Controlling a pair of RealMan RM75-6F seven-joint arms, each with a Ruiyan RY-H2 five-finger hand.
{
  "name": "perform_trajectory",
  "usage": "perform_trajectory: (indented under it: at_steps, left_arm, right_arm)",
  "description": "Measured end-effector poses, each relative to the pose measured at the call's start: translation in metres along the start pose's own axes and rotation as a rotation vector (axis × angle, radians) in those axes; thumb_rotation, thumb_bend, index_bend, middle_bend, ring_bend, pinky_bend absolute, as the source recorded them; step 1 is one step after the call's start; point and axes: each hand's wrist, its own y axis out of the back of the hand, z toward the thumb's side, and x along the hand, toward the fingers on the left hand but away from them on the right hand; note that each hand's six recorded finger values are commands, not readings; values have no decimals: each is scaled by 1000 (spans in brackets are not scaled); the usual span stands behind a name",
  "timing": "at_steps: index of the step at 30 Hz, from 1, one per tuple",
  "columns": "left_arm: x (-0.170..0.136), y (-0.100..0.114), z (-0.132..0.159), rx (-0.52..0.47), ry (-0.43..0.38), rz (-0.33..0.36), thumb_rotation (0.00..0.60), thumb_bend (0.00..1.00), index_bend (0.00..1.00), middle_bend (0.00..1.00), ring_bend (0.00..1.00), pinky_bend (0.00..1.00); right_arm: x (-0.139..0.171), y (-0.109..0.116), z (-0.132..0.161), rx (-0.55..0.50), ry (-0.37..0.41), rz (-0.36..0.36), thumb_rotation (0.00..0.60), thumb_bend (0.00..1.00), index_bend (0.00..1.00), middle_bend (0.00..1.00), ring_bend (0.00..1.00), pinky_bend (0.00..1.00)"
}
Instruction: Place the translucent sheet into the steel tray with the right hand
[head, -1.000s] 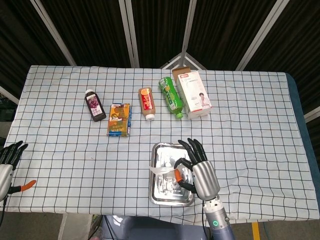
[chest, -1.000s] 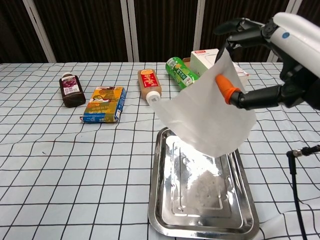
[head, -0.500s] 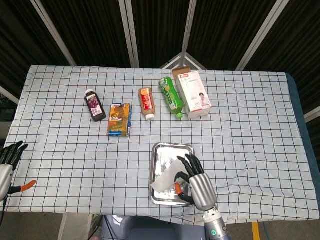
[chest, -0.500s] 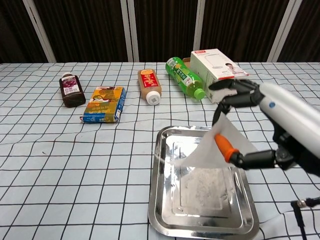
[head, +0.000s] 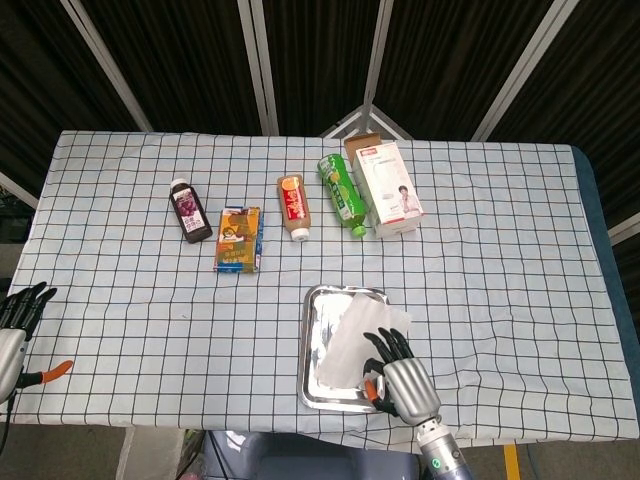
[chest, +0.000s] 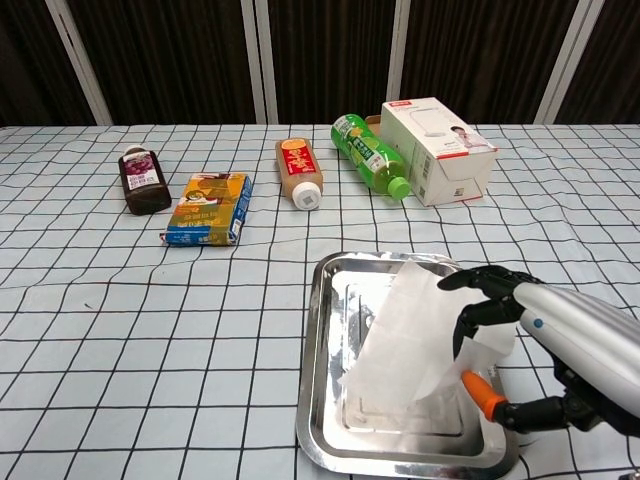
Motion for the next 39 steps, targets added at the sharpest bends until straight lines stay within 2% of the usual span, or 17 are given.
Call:
perform_trajectory:
  at_steps: [5, 12, 19, 26, 33, 39]
  left_arm:
    - [0, 0, 0, -2, 0, -1, 600, 0, 0, 0, 0, 0]
    - [0, 0, 0, 0, 3, -1, 600, 0, 0, 0, 0, 0]
    - [1, 0, 0, -1, 3, -1, 600, 0, 0, 0, 0, 0]
    - [1, 0, -1, -1, 6, 0, 600, 0, 0, 0, 0, 0]
    - [1, 0, 0, 2, 3, 1, 600, 0, 0, 0, 0, 0]
    - [1, -1, 0, 1, 4, -2, 600, 0, 0, 0, 0, 0]
  right_arm:
    - [-1, 0, -8, 71, 49, 58, 600, 549, 660, 151, 0, 0]
    - [-10, 5, -2, 166, 168, 70, 600, 550, 676, 151, 0, 0]
    - [-15, 10, 6, 208, 238, 76, 600, 549, 684, 159, 0, 0]
    - [-22, 7, 7, 372, 338, 132, 600, 550, 691, 160, 0, 0]
    - [-27, 2, 1, 410, 333, 161, 600, 550, 692, 159, 0, 0]
    - [-26, 3, -1, 410, 324, 157, 600, 550, 687, 159, 0, 0]
